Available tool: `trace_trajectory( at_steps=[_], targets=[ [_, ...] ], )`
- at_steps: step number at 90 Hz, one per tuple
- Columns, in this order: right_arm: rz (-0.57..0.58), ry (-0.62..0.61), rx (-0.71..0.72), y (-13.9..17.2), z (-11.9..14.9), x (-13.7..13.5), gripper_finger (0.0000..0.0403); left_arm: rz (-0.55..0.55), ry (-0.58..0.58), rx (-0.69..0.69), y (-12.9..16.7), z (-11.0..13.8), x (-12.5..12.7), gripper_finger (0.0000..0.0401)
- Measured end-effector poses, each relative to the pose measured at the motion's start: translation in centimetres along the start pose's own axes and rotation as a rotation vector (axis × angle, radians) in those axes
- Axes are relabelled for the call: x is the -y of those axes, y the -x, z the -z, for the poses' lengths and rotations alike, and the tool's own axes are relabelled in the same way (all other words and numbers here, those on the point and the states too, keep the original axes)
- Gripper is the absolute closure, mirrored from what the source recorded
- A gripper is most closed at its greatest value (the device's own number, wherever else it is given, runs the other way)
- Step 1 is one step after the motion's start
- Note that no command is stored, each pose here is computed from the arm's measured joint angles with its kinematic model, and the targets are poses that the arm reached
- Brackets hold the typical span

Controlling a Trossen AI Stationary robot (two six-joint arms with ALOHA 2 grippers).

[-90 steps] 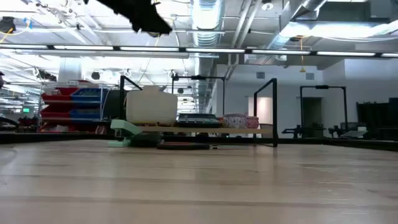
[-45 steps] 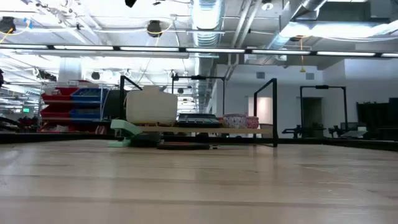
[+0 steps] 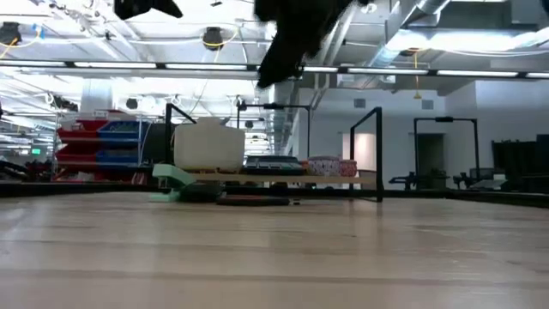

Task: Stock shelves
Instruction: Put the black scissors into the white pen organizer on the shelf

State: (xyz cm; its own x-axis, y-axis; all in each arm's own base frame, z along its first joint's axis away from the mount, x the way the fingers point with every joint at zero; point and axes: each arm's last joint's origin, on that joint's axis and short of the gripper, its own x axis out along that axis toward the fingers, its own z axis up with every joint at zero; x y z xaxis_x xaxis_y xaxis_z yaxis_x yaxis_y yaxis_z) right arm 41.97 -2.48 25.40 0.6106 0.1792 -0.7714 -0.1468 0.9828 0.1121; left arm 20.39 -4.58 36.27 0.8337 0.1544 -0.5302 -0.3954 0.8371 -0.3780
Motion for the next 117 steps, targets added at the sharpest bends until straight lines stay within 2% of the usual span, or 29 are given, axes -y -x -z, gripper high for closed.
trace_trajectory(
  at_steps=[10, 24, 44, 56, 67, 78, 105, 117],
  targets=[
    [-0.016, -0.001, -0.026, -3.2, 0.8, 1.4, 0.0161, 0.014, 0.039, -0.009, 0.1, 0.3, 0.3, 0.0264],
    [0.034, 0.040, -0.090, -6.4, 2.2, 2.6, 0.0124, 0.019, 0.027, -0.007, 0.3, 0.5, 0.5, 0.0264],
    [0.154, 0.067, -0.112, -9.0, 3.1, 3.5, 0.0122, 0.021, -0.049, -0.017, 0.4, 0.7, 0.7, 0.0264],
    [0.158, 0.080, -0.117, -10.5, 3.7, 3.6, 0.0122, -0.002, -0.072, -0.038, 0.4, 1.0, 0.5, 0.0264],
    [0.161, 0.090, -0.132, -10.6, 3.8, 3.1, 0.0125, -0.015, -0.069, -0.050, 0.4, 1.1, 0.3, 0.0264],
    [0.173, 0.092, -0.125, -10.6, 3.7, 3.1, 0.0149, -0.021, -0.071, -0.056, 0.4, 1.2, 0.3, 0.0264],
    [0.140, 0.056, -0.200, -10.7, 5.4, 3.9, 0.0281, -0.040, -0.013, -0.039, 0.4, 1.1, 0.2, 0.0264],
    [0.108, 0.051, -0.211, -11.0, 6.3, 3.7, 0.0319, -0.040, -0.003, -0.037, 0.4, 1.1, 0.2, 0.0264]
  ],
)
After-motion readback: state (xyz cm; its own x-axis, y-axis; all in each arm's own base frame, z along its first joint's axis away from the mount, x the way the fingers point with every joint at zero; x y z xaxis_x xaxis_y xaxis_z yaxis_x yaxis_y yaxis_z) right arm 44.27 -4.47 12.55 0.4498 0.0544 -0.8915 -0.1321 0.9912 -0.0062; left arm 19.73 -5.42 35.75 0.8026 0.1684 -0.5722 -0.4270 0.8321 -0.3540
